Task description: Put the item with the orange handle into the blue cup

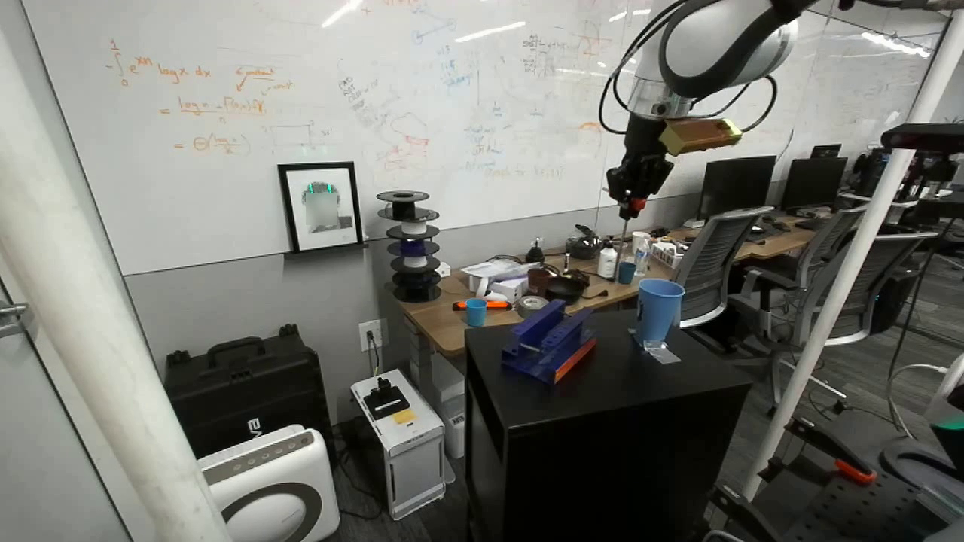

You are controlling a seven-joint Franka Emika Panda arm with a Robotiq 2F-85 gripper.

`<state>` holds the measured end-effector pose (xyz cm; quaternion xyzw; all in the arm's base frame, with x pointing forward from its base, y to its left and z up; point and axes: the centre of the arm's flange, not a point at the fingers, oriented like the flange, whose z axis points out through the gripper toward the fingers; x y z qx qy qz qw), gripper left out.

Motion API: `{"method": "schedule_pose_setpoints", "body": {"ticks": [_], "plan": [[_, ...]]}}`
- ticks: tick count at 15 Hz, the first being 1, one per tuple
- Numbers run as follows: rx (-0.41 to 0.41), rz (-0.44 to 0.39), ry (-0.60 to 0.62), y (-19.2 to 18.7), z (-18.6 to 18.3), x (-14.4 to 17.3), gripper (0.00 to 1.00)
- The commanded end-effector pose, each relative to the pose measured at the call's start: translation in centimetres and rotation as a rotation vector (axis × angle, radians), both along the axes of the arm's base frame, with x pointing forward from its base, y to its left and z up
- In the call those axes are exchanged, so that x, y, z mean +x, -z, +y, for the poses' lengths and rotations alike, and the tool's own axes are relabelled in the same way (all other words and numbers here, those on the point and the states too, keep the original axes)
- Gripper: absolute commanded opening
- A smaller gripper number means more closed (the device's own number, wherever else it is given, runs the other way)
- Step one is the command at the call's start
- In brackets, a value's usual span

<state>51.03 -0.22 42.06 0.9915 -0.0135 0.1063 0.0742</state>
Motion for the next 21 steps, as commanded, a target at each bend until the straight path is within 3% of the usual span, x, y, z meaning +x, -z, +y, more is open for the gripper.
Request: {"method": "schedule_pose_setpoints", "body": {"ticks": [1,6,13,14,15,17,21], "plan": [[-0.049,-0.038,0.196,1.1,-6.0,-0.3,0.13],[-0.078,0.012,0.397,5.0,-11.6,-0.2,0.12],[0.005,0.049,0.442,11.5,-11.3,1.3,0.13],[0.013,0.065,0.448,12.2,-11.3,1.4,0.44],[0.022,0.076,0.456,12.7,-11.4,1.5,0.44],[0.046,0.096,0.474,12.8,-11.4,1.4,0.58],[0.09,0.083,0.488,9.1,-10.3,-0.6,0.89]]}}
